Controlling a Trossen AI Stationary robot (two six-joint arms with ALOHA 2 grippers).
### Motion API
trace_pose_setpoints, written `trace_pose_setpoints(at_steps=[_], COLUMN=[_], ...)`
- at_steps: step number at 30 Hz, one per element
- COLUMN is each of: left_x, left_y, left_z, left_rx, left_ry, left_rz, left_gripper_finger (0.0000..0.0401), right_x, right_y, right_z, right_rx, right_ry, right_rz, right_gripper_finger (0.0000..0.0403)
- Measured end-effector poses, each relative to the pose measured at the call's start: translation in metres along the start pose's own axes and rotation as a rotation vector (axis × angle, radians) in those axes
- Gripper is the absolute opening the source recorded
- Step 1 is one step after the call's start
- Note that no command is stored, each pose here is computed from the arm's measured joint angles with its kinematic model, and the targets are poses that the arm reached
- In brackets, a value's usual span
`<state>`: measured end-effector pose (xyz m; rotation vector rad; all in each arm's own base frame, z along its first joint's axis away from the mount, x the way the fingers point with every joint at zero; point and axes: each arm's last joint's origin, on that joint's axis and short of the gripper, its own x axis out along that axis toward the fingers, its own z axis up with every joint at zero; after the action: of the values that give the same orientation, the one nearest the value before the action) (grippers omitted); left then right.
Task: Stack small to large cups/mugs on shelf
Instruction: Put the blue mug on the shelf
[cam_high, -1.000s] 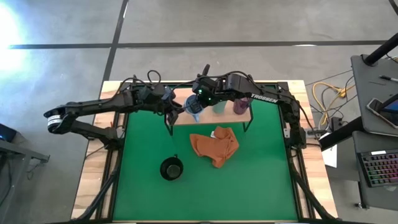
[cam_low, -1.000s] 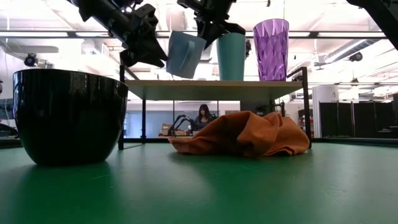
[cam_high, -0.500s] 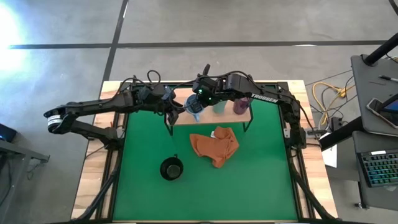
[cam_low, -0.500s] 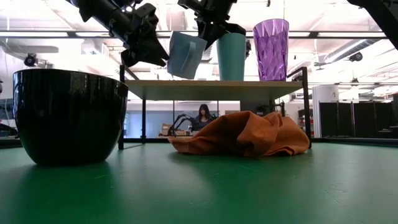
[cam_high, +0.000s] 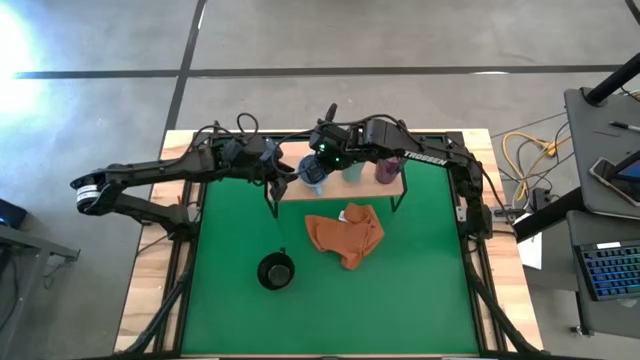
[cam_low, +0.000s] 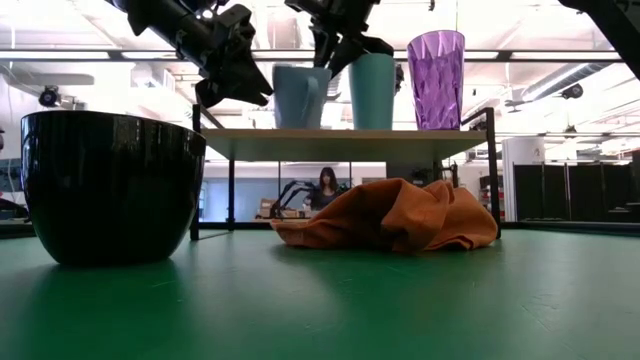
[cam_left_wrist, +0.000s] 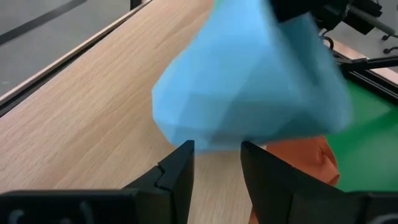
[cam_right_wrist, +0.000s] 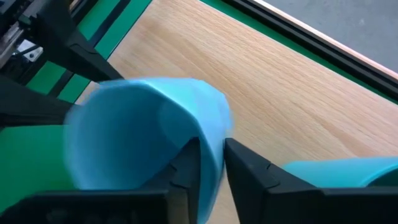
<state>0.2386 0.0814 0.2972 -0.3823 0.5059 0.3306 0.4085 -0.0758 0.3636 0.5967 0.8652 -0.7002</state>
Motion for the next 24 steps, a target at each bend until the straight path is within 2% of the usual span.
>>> trace_pose_setpoints(at_steps=[8,24], left_x=[0.0,0.0004], left_y=[0.0002,0.0007], left_z=[0.0,-0.0018], left_rx=[-0.004,-0.004], left_ry=[-0.002,0.008], left_rz=[0.0,0.003], left_gripper_finger=[0.0118,0.0118], right_x=[0.0,-0.0007], right_y=[-0.0002,-0.0004], right_z=[-0.0001,0.0013], right_rx=[-0.004,-0.017], right_ry=[0.0,-0.032], right_rz=[-0.003,-0.022], right_gripper_finger=[0.0105,0.0101])
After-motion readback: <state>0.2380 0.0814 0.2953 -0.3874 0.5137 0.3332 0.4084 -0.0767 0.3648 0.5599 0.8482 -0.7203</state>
